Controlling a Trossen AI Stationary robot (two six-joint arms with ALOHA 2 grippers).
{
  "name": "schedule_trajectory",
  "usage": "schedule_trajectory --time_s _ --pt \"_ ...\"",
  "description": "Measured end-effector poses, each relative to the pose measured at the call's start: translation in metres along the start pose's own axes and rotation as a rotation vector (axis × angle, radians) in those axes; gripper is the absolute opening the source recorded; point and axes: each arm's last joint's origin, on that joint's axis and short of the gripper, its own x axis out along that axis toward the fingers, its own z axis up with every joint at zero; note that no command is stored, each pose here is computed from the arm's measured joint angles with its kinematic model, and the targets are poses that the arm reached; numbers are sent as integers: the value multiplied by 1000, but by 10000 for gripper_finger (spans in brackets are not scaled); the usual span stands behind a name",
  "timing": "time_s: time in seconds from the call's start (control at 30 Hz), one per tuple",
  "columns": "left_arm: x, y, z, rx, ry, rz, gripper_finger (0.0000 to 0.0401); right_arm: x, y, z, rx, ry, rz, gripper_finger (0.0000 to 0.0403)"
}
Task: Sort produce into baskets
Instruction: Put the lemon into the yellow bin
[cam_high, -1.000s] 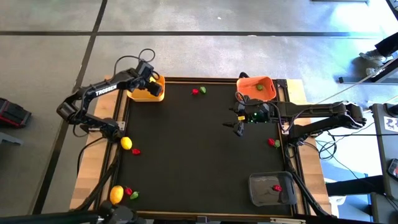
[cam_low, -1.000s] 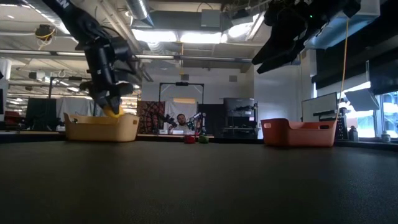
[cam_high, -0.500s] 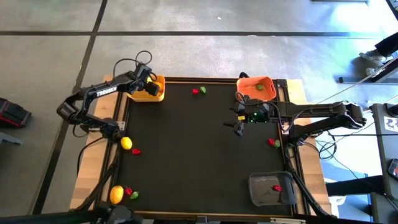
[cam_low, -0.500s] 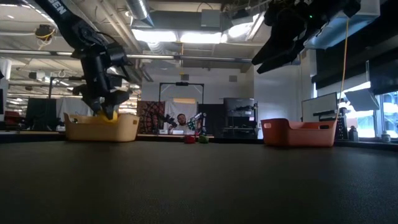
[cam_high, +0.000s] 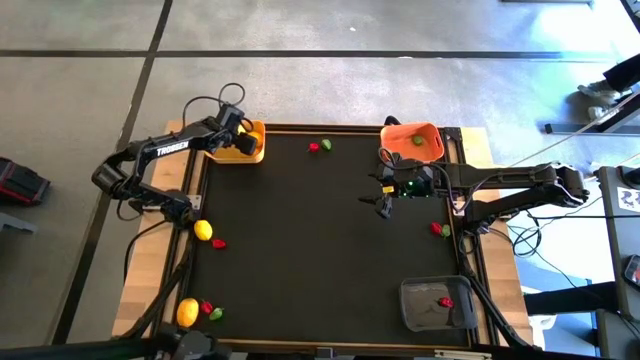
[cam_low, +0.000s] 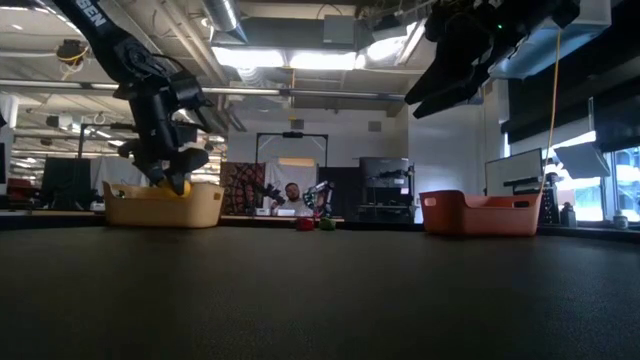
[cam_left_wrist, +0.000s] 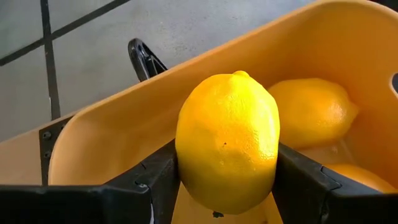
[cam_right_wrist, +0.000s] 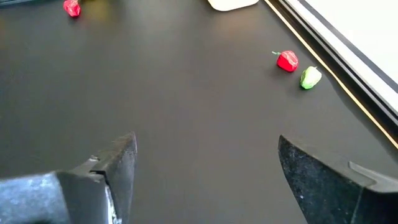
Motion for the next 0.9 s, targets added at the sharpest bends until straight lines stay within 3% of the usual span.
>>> schedule_trajectory --time_s 0.3,0.57,0.77,0.9 --pt "0 -1 1 20 -9 -22 257 0 0 0 0 0 0 319" --pt "-6 1 2 53 -18 -23 264 0 0 0 0 0 -1 319" --pt "-29 -3 14 120 -70 -53 265 0 0 1 2 -10 1 319" --pt "-53 -14 22 208 -124 -163 265 0 0 0 -1 4 -1 319"
